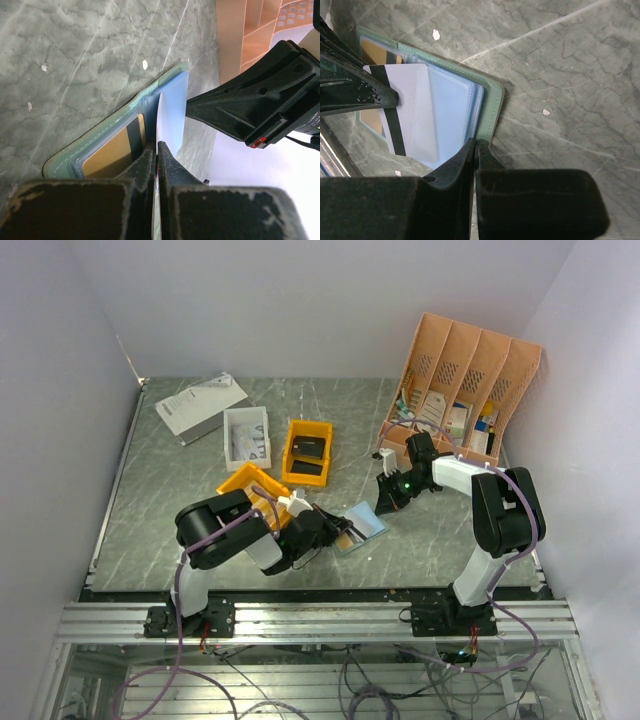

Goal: Put the credit cards into the card holder
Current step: Insert the credit card into the card holder.

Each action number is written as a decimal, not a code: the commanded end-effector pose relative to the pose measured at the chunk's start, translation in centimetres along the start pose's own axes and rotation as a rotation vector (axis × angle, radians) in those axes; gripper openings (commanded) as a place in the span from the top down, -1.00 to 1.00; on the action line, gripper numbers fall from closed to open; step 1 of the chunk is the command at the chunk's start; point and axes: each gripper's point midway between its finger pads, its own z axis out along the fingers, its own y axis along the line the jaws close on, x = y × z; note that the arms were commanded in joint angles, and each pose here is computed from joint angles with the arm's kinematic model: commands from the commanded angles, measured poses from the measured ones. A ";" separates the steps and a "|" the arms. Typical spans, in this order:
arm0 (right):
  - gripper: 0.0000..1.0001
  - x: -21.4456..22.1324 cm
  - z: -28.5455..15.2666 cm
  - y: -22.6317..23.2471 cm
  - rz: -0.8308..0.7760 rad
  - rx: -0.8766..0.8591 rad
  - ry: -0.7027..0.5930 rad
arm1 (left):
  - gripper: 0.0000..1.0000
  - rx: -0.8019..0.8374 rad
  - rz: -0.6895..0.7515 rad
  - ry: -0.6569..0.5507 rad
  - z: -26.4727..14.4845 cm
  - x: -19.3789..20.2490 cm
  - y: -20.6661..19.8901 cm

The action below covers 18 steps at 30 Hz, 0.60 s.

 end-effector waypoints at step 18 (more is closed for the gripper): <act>0.96 0.1 0.1 -0.3 -0.007 0.007 0.009 | 0.58 -0.160 0.114 0.121 0.7 0.6 3.7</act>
